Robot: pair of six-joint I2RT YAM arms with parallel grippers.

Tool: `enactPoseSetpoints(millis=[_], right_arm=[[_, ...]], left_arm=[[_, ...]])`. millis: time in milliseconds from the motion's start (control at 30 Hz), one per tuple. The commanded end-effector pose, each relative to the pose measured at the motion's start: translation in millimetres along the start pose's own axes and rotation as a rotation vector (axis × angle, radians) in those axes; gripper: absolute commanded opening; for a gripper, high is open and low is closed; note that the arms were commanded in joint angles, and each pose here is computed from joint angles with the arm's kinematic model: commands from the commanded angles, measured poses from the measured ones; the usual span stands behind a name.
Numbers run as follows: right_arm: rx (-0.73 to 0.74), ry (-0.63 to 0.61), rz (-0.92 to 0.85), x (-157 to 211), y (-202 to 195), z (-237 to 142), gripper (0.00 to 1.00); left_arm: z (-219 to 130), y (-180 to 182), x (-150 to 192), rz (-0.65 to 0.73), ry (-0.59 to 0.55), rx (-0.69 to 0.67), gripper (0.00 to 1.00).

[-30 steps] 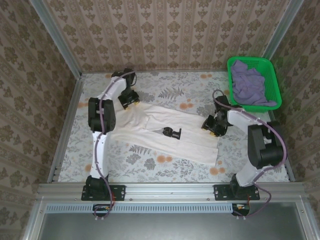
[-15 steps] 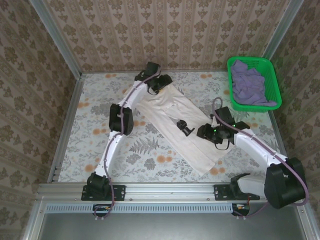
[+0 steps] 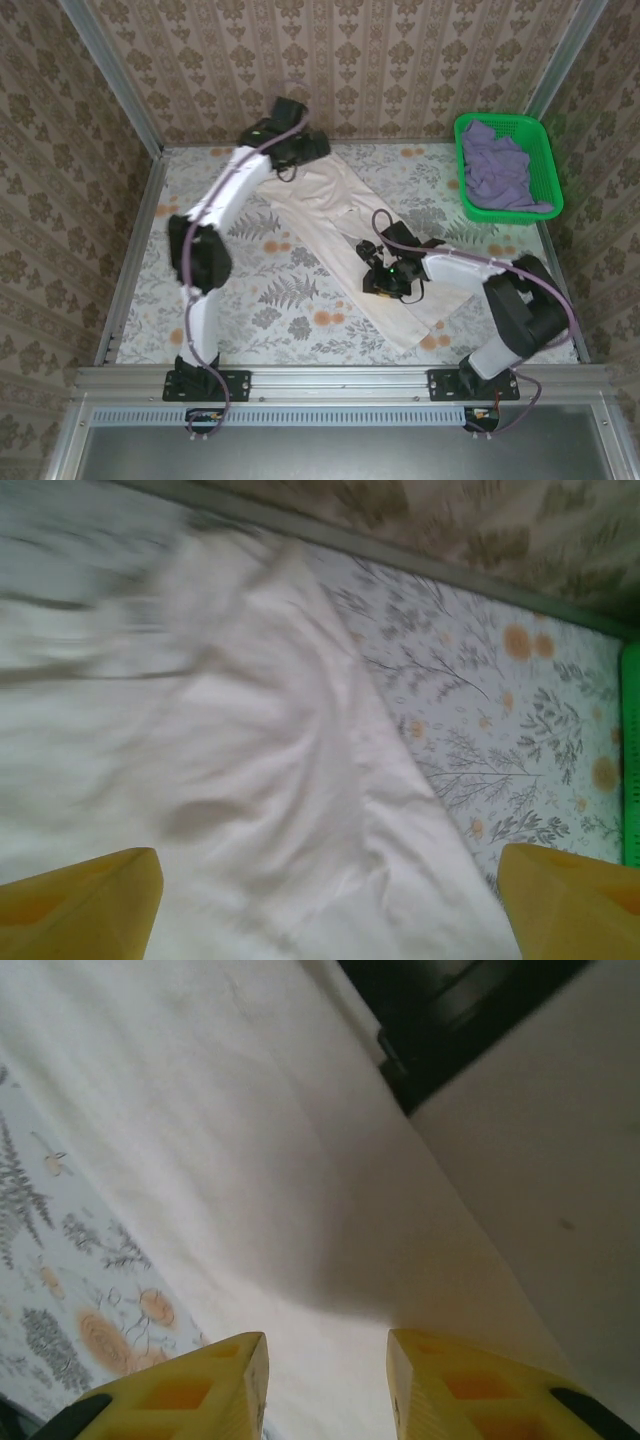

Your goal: Fold and stack the t-shirts

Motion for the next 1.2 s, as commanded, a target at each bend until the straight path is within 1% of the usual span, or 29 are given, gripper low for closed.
enactPoseSetpoints(millis=[0, 33, 100, 167, 233, 267, 367, 467, 567, 600, 667, 733, 800, 900, 1033, 1100, 1167], right_arm=[[0.033, -0.029, 0.044, -11.0, 9.4, 12.5, 0.37], [0.061, -0.041, 0.074, -12.5, 5.7, 18.2, 0.37], [0.082, -0.05, 0.155, -12.3, 1.3, 27.1, 0.35], [0.066, -0.061, 0.23, -5.5, 8.2, 37.8, 0.35], [0.08, -0.084, 0.239, 2.6, 20.7, 43.9, 0.35], [0.093, -0.093, 0.244, 6.9, 28.1, 47.5, 0.35], [0.124, -0.098, 0.298, 27.6, 48.5, 62.5, 0.35], [0.125, -0.093, 0.323, 48.9, 79.0, 82.8, 0.35], [0.106, -0.083, 0.314, 64.7, 121.0, 101.9, 0.36], [0.089, -0.08, 0.312, 67.8, 134.6, 108.5, 0.36], [0.05, -0.069, 0.344, 71.2, 161.3, 123.0, 0.37], [0.029, -0.065, 0.357, 68.6, 179.1, 132.2, 0.37], [0.049, -0.087, 0.339, 62.9, 186.8, 131.0, 0.4], [0.051, -0.107, 0.298, 55.9, 194.4, 115.7, 0.45], [0.006, -0.154, 0.201, 44.7, 205.6, 73.3, 0.54], [-0.059, -0.168, 0.142, 38.0, 216.3, 48.5, 0.56], [-0.091, -0.195, 0.093, 24.1, 216.9, 22.9, 0.56]], left_arm=[[-34.8, 67.6, 49.1, -0.023, 0.086, -0.227, 0.86], [-42.4, 84.4, 67.8, -0.038, 0.125, -0.25, 0.86], [-52.8, 104.1, 105.3, -0.02, 0.213, -0.266, 0.85], [-70.3, 126.4, 138.7, -0.014, 0.291, -0.287, 0.85], [-85.3, 146.0, 164.0, -0.033, 0.333, -0.304, 0.85], [-91.1, 154.8, 179.1, -0.049, 0.349, -0.3, 0.85], [-103.7, 173.9, 203.3, -0.087, 0.332, -0.293, 0.86], [-106.5, 192.1, 219.4, -0.118, 0.327, -0.302, 0.86], [-104.3, 211.3, 228.3, -0.166, 0.349, -0.327, 0.86], [-103.2, 213.4, 230.6, -0.184, 0.358, -0.337, 0.85], [-97.9, 207.7, 233.1, -0.22, 0.364, -0.301, 0.84], [-96.6, 206.9, 234.9, -0.225, 0.368, -0.3, 0.84], [-94.6, 205.5, 236.2, -0.227, 0.374, -0.293, 0.84], [-90.7, 198.7, 235.6, -0.237, 0.382, -0.259, 0.84], [-88.4, 197.9, 224.4, -0.235, 0.365, -0.259, 0.85], [-81.1, 192.9, 215.7, -0.244, 0.358, -0.231, 0.84], [-71.0, 184.8, 200.8, -0.244, 0.342, -0.19, 0.83]])
Point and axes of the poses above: each hand's point on the last joint's axis, 136 mm out from that joint toward the fingers, its own z axis out along the fingers, its own y axis along the line the jaws close on, x = y × z, the point moved 1 cm from there along -z, back along the fingers, and after that the axes turned 11 degrees about z, right-handed, at the moved point
